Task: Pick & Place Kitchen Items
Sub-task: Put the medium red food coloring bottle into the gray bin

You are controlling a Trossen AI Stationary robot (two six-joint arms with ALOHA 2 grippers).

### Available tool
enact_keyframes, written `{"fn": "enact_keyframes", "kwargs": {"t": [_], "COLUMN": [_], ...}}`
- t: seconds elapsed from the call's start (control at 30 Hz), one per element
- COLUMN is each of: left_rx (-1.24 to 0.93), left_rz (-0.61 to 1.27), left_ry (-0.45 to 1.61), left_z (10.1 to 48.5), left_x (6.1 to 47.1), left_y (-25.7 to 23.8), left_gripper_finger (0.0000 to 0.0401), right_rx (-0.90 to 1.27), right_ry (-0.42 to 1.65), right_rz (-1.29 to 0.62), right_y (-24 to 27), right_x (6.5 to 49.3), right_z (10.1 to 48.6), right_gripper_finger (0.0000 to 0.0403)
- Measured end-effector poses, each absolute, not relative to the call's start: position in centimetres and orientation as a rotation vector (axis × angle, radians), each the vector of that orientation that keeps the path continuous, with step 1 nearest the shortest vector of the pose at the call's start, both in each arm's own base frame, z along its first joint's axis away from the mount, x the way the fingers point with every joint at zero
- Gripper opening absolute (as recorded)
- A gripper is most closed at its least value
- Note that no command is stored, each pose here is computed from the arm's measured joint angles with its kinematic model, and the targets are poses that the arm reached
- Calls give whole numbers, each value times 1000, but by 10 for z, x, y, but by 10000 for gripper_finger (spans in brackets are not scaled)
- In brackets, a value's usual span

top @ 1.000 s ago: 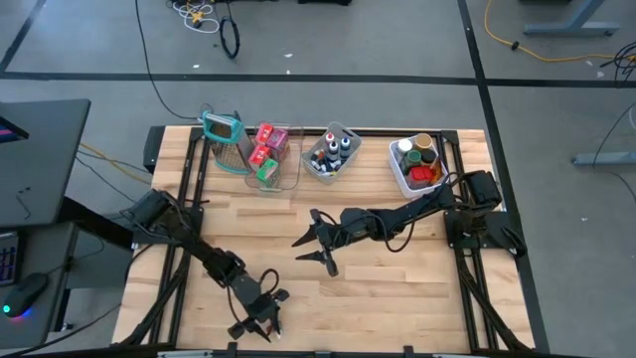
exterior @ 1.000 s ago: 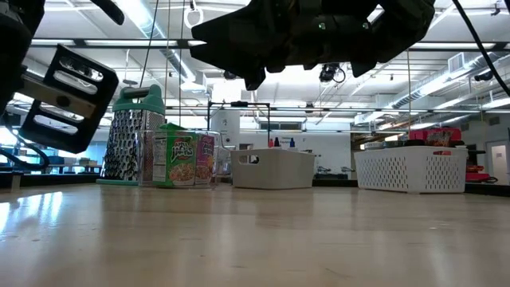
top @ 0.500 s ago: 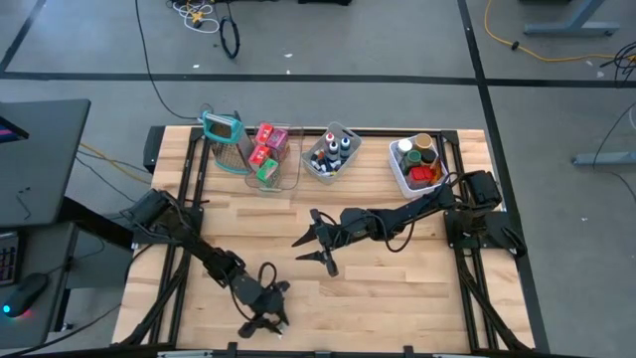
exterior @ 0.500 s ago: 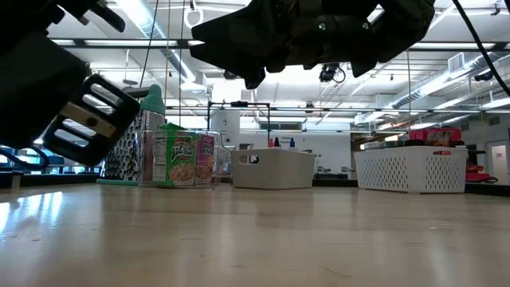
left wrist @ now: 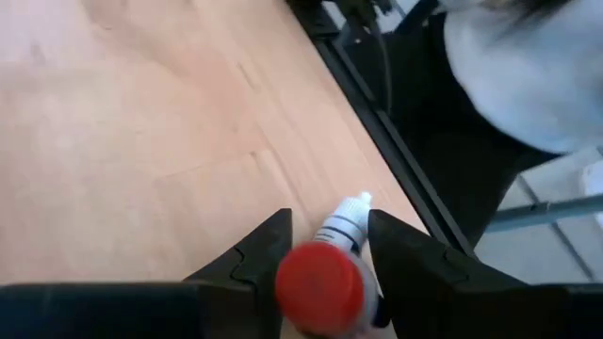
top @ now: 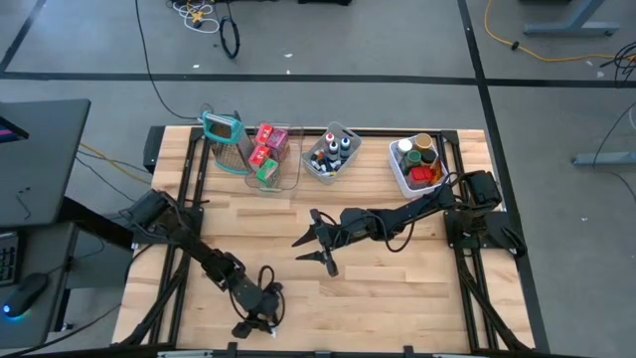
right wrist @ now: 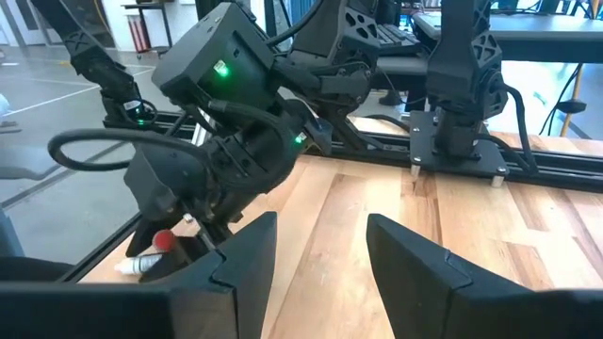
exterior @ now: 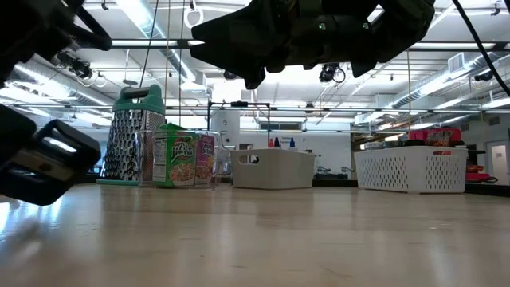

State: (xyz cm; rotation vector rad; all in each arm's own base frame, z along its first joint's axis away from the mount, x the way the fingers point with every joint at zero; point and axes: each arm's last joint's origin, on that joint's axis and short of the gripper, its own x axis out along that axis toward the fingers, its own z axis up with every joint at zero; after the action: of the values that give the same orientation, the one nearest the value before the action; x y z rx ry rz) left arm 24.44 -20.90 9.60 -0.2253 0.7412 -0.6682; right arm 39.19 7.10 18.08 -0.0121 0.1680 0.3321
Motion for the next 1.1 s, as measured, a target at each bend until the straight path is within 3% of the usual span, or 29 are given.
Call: {"fn": "enact_keyframes", "kwargs": {"t": [0.27,0.43,0.67,0.9,1.1], "left_rx": [-167,-166,-158,-99,-65], "left_rz": [-677,-641,-524,-405,-299], "left_ry": [690,674,637,565,511], "left_z": [97,98,99,106,113], "left_x": [245,246,258,287,315], "left_y": [-210,-209,-196,-164,-126], "left_gripper_finger": [100,67,82,64,72], "right_rx": [-13,-25,-87,-53,-14], "right_ry": [168,167,248,600,707], "right_rz": [328,232,51,-185,-552], "right_y": [71,67,51,25,14], "right_x": [392,393,386,335,283], "right_z": [181,181,193,229,257], "right_gripper_finger": [178,178,178,178,178]}}
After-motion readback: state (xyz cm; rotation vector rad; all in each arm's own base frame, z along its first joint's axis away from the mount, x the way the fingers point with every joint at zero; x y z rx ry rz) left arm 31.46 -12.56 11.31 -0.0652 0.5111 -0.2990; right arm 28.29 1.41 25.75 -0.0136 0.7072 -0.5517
